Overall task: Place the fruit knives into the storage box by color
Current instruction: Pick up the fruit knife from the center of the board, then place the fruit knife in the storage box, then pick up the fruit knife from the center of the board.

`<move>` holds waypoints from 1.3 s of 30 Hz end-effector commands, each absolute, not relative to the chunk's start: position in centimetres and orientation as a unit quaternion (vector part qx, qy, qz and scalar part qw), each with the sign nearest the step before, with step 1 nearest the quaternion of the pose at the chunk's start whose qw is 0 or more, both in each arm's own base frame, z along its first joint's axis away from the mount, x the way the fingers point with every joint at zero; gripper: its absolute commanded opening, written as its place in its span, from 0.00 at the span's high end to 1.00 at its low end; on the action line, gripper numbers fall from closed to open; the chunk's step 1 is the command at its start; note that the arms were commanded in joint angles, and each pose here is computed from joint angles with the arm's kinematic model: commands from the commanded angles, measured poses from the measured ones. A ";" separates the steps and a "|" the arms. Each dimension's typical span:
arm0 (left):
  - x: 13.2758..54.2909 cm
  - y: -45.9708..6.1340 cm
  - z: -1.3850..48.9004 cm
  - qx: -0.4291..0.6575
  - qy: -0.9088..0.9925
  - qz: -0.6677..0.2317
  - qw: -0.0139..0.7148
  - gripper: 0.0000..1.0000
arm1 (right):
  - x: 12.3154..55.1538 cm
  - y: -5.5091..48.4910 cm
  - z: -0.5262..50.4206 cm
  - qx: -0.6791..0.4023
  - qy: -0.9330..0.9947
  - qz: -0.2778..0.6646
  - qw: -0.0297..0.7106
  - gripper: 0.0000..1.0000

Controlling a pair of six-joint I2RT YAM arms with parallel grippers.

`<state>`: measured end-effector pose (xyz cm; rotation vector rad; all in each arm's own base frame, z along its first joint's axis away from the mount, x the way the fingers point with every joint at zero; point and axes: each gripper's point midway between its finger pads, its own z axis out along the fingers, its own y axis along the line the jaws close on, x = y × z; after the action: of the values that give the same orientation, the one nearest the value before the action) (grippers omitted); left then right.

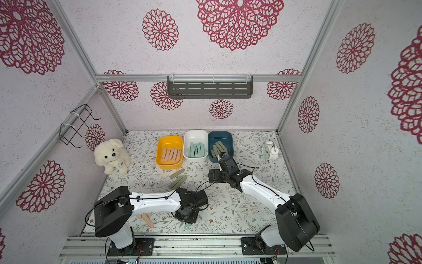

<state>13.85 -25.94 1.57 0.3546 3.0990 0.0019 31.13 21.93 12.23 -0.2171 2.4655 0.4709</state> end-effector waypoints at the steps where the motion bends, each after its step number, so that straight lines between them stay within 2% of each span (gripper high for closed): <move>1: 19.0 -26.0 3.9 0.105 0.992 0.003 0.069 0.76 | 31.8 22.1 13.3 -0.080 0.925 0.186 0.322 0.01; 11: 35.7 -24.3 11.8 0.070 0.979 0.030 0.187 0.76 | 34.3 20.1 14.5 -0.059 0.916 0.186 0.352 0.01; 19: 46.6 -24.4 12.2 0.070 0.973 0.044 0.216 0.75 | 35.2 20.0 13.9 -0.061 0.914 0.191 0.353 0.01; 26: 51.5 -26.2 9.3 0.090 0.970 0.017 0.223 0.72 | 35.5 20.0 13.2 -0.059 0.915 0.196 0.346 0.01; 28: 52.3 -26.8 9.2 0.093 0.968 0.007 0.235 0.67 | 35.5 20.4 13.1 -0.061 0.915 0.203 0.342 0.00; 32: 52.3 -26.9 11.4 0.081 0.964 -0.007 0.254 0.43 | 35.2 21.2 12.2 -0.073 0.920 0.203 0.329 0.01; 33: 51.9 -26.9 12.4 0.078 0.963 -0.015 0.258 0.35 | 35.1 21.6 11.9 -0.078 0.920 0.204 0.326 0.01; 39: 46.3 -25.6 19.7 0.012 0.952 -0.092 0.292 0.05 | 33.1 26.4 9.5 -0.142 0.912 0.224 0.312 0.03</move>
<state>47.58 -25.29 11.37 0.1579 2.7039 -0.0450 33.59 23.45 9.17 -0.2580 2.4651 0.5367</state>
